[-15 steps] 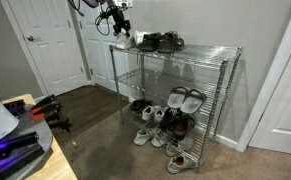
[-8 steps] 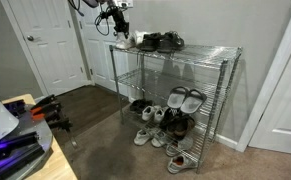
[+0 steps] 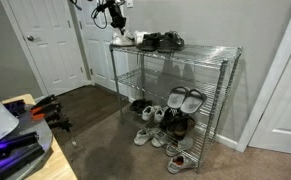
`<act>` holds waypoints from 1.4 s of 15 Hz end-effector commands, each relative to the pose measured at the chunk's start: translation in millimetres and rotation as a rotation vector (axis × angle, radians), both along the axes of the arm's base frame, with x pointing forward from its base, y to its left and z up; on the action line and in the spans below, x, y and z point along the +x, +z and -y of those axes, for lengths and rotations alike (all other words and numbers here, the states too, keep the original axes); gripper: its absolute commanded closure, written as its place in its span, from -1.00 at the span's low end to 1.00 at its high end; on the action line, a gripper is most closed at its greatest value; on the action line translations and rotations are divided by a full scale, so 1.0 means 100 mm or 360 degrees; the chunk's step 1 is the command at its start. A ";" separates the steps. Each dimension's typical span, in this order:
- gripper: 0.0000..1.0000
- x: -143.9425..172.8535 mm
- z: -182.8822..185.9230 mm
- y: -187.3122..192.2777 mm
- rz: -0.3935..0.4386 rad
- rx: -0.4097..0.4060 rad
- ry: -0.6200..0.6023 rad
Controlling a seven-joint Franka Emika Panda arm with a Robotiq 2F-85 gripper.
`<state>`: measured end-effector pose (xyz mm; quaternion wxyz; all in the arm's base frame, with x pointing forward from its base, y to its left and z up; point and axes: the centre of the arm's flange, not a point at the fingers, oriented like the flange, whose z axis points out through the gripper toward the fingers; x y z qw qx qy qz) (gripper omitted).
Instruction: Move the white shoes on the top rack to the right
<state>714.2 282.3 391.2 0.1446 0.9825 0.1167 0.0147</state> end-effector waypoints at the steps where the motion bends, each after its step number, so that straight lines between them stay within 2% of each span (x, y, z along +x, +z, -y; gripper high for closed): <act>1: 0.97 -0.16 0.07 0.29 -0.0127 -0.0140 0.0084; 3: 0.97 -0.15 0.07 0.37 -0.0074 -0.0092 0.0080; 8: 0.97 0.05 0.20 0.67 0.0290 0.0164 -0.0107; 16: 0.97 0.35 0.56 1.24 0.0741 0.0365 -0.0307; 21: 0.97 0.44 0.63 1.42 0.0949 0.0462 -0.0377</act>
